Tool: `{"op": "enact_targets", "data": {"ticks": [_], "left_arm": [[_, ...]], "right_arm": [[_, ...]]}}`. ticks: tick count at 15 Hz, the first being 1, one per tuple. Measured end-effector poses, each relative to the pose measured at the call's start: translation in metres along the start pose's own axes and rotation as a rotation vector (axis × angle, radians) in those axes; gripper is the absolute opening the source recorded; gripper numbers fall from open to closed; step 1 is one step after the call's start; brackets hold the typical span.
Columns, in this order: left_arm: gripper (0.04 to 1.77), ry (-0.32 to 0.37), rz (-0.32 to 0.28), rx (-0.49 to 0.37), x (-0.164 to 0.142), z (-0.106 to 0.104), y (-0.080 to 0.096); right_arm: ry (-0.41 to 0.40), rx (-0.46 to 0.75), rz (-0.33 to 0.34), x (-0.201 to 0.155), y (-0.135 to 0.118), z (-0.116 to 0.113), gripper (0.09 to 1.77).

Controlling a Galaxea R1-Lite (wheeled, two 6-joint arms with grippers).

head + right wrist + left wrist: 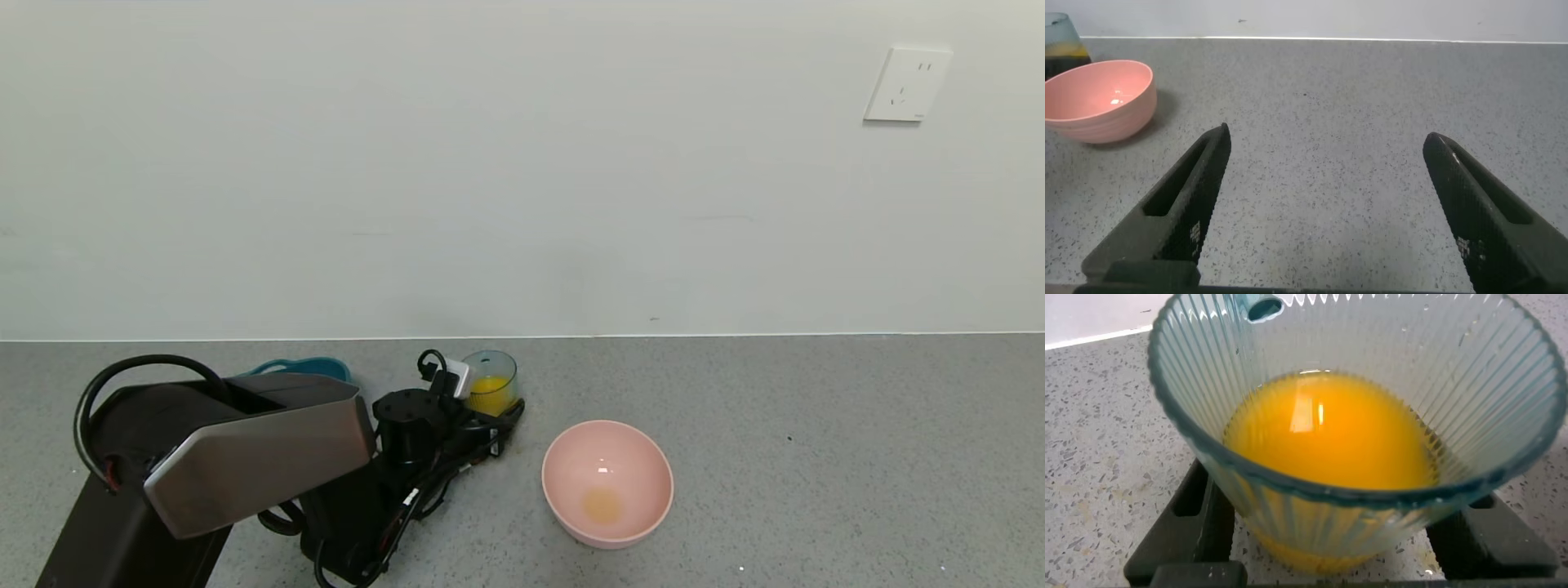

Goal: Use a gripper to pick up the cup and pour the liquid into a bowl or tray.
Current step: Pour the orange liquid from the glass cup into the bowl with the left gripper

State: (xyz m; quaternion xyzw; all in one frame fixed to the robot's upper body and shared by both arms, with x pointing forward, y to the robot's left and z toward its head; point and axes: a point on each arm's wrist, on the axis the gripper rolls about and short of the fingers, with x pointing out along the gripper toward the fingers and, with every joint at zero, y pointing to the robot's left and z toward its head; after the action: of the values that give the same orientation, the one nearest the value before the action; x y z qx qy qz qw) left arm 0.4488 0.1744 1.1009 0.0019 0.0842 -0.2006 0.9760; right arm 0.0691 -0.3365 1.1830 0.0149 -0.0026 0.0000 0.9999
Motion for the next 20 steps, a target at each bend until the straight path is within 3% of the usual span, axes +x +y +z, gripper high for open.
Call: {"op": "enact_targets", "data": {"ticks": [9, 16, 20], "left_arm": [[1.30, 0.001, 0.005, 0.007, -0.009, 0.023, -0.001], [1.30, -0.080, 0.010, 0.110, -0.026, 0.073, -0.002], [1.30, -0.117, 0.007, 0.191, -0.031, 0.085, -0.002]], "right_arm": [[0.000, 0.000, 0.000, 0.000, 0.000, 0.000, 1.71], [0.000, 0.000, 0.000, 0.000, 0.000, 0.000, 1.71], [0.000, 0.000, 0.000, 0.000, 0.000, 0.000, 1.71]]}}
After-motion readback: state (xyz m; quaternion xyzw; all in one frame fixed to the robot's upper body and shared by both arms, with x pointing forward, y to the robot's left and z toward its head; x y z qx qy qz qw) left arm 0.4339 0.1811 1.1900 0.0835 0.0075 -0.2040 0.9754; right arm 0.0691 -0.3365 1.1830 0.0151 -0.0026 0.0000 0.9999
